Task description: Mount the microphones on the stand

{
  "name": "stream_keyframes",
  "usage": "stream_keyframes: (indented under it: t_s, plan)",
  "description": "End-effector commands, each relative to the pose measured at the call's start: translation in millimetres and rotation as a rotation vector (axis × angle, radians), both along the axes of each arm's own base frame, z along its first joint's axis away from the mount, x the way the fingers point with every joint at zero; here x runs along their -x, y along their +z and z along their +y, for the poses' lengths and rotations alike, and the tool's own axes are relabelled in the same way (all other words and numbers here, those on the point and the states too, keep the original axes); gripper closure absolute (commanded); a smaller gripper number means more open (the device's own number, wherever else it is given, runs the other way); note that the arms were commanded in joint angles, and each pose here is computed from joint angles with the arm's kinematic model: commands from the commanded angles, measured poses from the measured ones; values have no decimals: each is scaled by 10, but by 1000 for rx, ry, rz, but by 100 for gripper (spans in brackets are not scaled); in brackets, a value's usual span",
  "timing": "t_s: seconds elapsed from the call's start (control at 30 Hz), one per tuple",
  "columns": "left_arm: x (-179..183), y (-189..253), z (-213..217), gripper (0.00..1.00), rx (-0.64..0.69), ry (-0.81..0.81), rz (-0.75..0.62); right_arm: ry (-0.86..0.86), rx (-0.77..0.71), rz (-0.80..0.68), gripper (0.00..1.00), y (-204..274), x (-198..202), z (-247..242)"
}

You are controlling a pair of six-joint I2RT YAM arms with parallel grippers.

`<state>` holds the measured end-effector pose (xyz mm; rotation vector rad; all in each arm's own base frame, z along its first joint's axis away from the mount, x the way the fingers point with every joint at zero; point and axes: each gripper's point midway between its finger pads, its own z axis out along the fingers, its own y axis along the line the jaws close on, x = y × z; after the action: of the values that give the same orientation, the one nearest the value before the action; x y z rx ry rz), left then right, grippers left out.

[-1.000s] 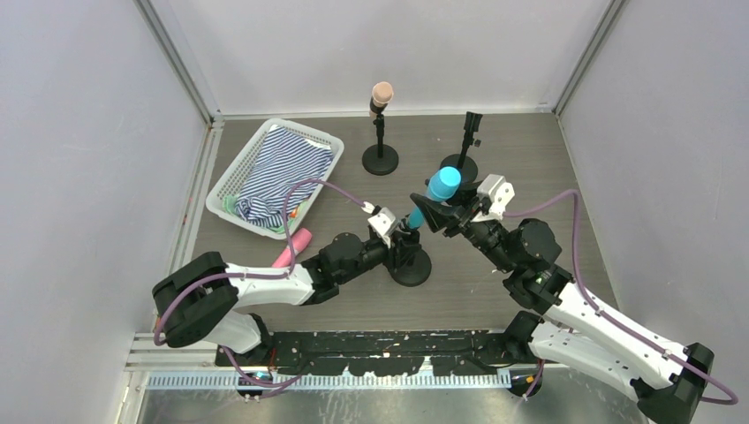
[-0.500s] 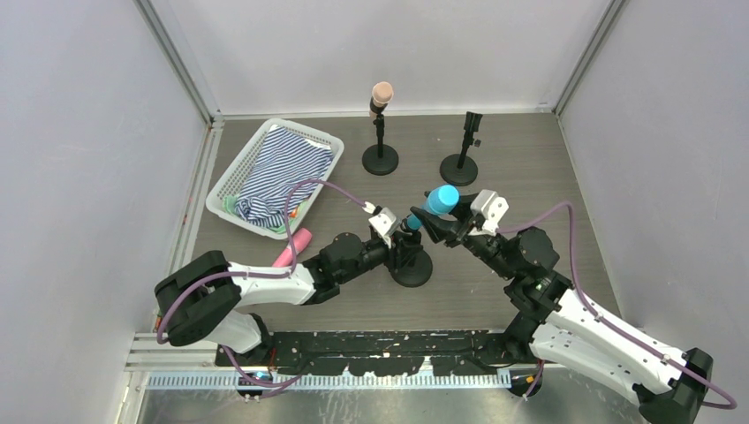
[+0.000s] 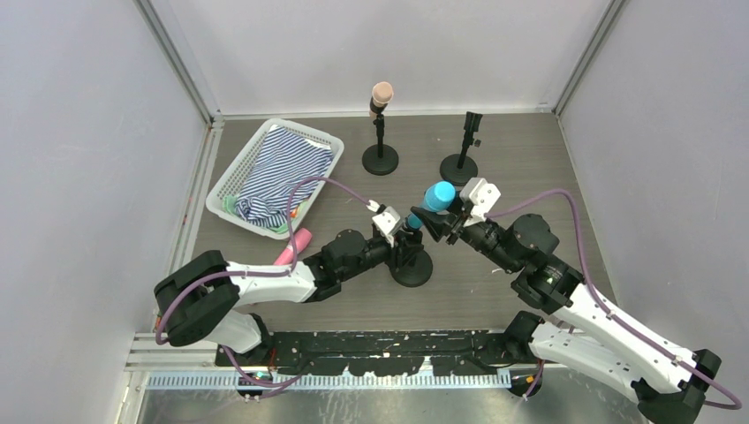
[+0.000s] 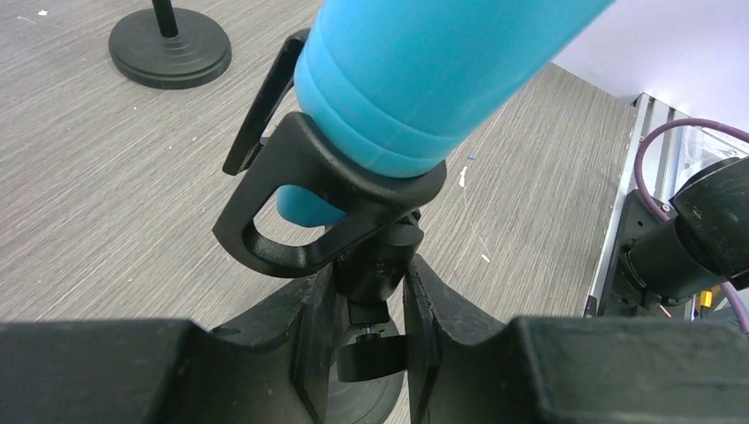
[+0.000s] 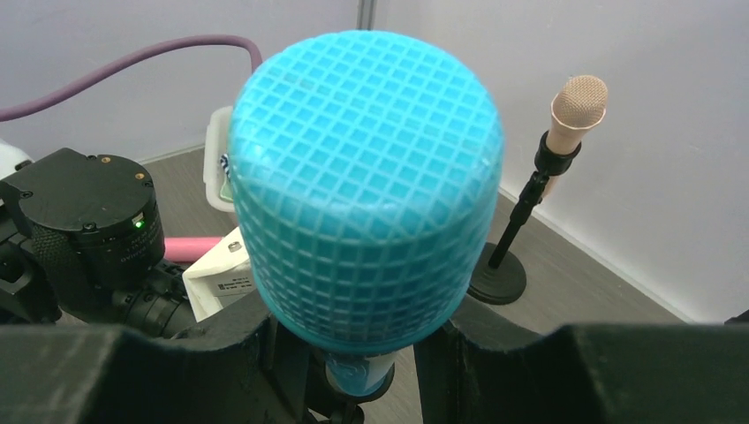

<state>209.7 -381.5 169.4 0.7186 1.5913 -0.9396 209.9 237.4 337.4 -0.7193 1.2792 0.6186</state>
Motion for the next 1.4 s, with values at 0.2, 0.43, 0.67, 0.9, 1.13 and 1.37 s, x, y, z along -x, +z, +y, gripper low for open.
stream_keyframes:
  t_s: [0.2, 0.43, 0.67, 0.9, 1.13, 1.37]
  plan:
    - [135, -15, -78, 100, -34, -83, -7, -105, 268, 368, 99, -1271, -18, -163]
    - [134, -26, -85, 100, -39, -86, -9, -163, 378, 436, 99, -1421, -50, -267]
    - [127, -65, -67, 100, -59, -79, -11, -188, 447, 497, 99, -1301, -14, -348]
    - [93, -90, -21, 100, -66, -49, -8, -112, 468, 601, 99, -989, 126, -234]
    - [76, -135, 10, 100, -75, -31, -1, -129, 548, 725, 99, -829, 123, -183]
    - [79, -147, 11, 100, -79, -34, -1, -142, 633, 800, 99, -922, 111, -170]
